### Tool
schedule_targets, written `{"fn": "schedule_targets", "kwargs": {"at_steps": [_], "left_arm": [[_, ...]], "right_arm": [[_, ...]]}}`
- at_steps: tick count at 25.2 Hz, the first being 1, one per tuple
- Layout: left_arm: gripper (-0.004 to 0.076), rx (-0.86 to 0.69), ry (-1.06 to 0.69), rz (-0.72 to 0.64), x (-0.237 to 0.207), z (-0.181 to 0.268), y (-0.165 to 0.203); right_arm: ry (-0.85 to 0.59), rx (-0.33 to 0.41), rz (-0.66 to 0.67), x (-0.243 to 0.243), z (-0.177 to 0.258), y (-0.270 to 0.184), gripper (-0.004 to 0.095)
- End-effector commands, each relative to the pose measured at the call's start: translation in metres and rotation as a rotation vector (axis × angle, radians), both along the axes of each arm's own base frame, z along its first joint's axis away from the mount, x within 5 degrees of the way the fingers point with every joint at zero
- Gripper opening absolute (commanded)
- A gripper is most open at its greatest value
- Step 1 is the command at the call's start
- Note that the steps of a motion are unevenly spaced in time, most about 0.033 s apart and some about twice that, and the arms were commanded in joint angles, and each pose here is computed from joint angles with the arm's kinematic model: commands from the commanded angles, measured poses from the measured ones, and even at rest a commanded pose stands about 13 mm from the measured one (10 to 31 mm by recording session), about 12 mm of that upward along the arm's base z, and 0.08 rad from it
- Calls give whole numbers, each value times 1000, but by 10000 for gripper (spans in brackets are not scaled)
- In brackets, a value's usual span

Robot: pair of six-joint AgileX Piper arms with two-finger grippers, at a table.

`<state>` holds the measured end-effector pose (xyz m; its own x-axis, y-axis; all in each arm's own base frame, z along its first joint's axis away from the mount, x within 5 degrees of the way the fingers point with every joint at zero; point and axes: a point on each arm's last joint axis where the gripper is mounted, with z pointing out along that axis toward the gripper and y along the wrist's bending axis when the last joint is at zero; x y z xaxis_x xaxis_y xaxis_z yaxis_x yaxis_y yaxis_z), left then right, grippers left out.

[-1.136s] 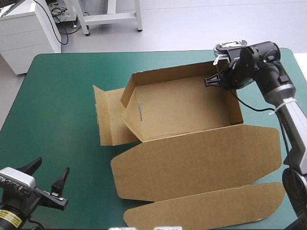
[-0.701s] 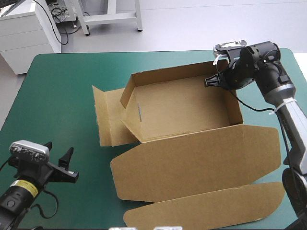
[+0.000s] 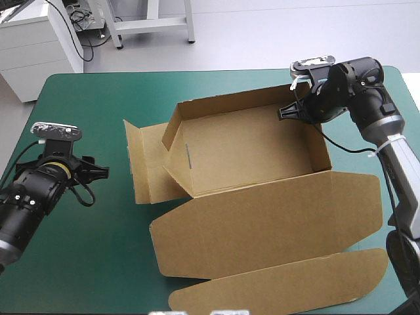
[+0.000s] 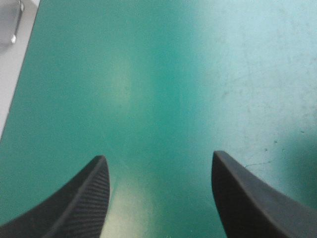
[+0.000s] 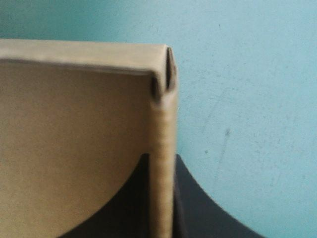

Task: Fold the box

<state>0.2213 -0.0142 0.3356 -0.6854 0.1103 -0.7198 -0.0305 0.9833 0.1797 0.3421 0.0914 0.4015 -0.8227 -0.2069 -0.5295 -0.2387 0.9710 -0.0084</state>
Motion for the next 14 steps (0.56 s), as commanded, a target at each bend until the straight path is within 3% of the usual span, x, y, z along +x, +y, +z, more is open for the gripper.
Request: {"fn": "schedule_targets", "kwargs": {"at_steps": [1,5,14], "left_arm": [[429,-153,-10,21,16,0,18],[429,-361,56,-65,36,-20,23],[429,-620,89,-195,69,-48,6]], "right_arm": [[-72,28,3,-16,28,-5,-20],[-72,25,9,-16,28,-5,-20],[-73,24,12,-16,28,-5,-20]]}}
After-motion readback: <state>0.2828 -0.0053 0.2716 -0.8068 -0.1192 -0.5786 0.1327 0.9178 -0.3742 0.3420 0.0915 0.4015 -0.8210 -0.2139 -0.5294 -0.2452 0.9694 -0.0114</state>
